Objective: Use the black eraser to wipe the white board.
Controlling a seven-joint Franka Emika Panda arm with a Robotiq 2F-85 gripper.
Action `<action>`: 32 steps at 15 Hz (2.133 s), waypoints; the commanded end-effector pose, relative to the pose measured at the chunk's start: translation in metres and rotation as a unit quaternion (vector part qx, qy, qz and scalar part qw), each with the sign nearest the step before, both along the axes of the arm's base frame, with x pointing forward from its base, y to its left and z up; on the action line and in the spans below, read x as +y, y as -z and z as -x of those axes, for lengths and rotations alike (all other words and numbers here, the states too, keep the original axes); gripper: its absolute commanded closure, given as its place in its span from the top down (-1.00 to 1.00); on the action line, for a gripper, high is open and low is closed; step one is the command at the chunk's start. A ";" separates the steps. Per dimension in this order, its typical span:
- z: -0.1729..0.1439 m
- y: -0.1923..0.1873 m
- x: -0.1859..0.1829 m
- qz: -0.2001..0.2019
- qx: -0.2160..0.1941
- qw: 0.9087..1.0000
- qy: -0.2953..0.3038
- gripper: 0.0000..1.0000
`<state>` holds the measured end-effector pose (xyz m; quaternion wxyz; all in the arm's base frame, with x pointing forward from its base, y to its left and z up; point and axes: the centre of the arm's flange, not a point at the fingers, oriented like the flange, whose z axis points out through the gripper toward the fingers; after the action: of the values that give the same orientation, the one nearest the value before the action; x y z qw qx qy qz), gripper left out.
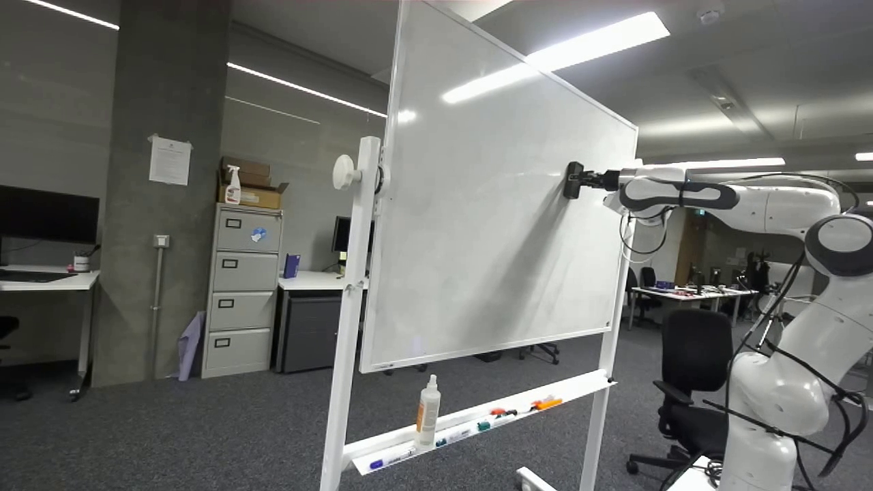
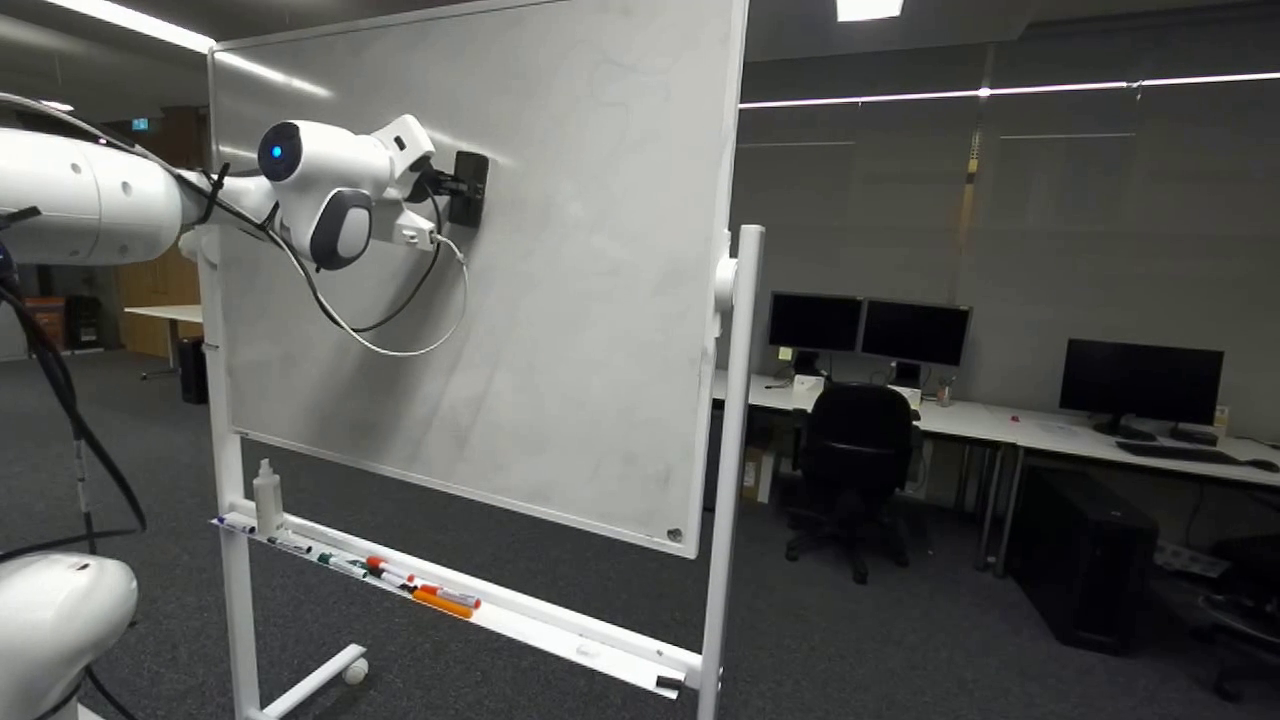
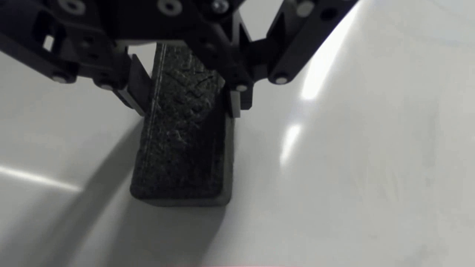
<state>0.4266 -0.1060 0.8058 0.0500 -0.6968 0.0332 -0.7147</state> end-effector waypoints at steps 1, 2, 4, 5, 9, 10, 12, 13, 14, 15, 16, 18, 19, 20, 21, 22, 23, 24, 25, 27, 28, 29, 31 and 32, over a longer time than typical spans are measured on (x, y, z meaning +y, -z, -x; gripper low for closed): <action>-0.004 0.028 0.024 0.038 0.036 0.998 0.027 -0.40; -0.005 0.023 0.024 0.039 0.035 0.998 0.038 -0.40; -0.008 0.007 0.023 0.041 0.029 0.997 0.066 -0.40; -0.009 -0.005 0.021 0.038 0.025 0.996 0.082 -0.40; -0.008 -0.065 0.003 -0.006 0.018 0.993 0.114 -0.40; -0.007 -0.083 -0.004 -0.021 0.021 0.993 0.111 -0.40; -0.007 -0.111 -0.009 -0.038 0.031 0.994 0.100 -0.40; -0.007 -0.125 -0.006 -0.041 0.036 0.994 0.092 -0.40; -0.008 -0.134 -0.002 -0.044 0.042 0.995 0.082 -0.40; -0.008 -0.143 0.005 -0.046 0.047 0.995 0.077 -0.40; -0.010 -0.144 0.014 -0.043 0.053 0.995 0.072 -0.40; -0.015 -0.135 0.030 -0.031 0.063 0.995 0.073 -0.40; -0.018 -0.122 0.035 -0.024 0.070 0.994 0.080 -0.40; -0.020 -0.111 0.039 -0.013 0.076 0.993 0.094 -0.40; -0.018 -0.093 0.042 0.000 0.088 0.990 0.113 -0.40; -0.017 -0.081 0.044 0.008 0.099 0.987 0.126 -0.40; -0.016 -0.067 0.046 0.019 0.118 0.983 0.136 -0.40; -0.014 -0.048 0.048 0.032 0.140 0.979 0.144 -0.40; -0.014 -0.035 0.050 0.043 0.159 0.975 0.151 -0.40; -0.015 -0.003 0.054 0.065 0.202 0.964 0.160 -0.40; -0.016 0.013 0.055 0.078 0.226 0.957 0.164 -0.40; -0.017 0.028 0.056 0.089 0.252 0.949 0.169 -0.40; -0.021 0.053 0.060 0.108 0.311 0.929 0.170 -0.40; -0.022 0.062 0.062 0.113 0.333 0.921 0.166 -0.40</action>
<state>0.4479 -0.0529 0.7751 -0.1434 -0.8533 0.0933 -0.4926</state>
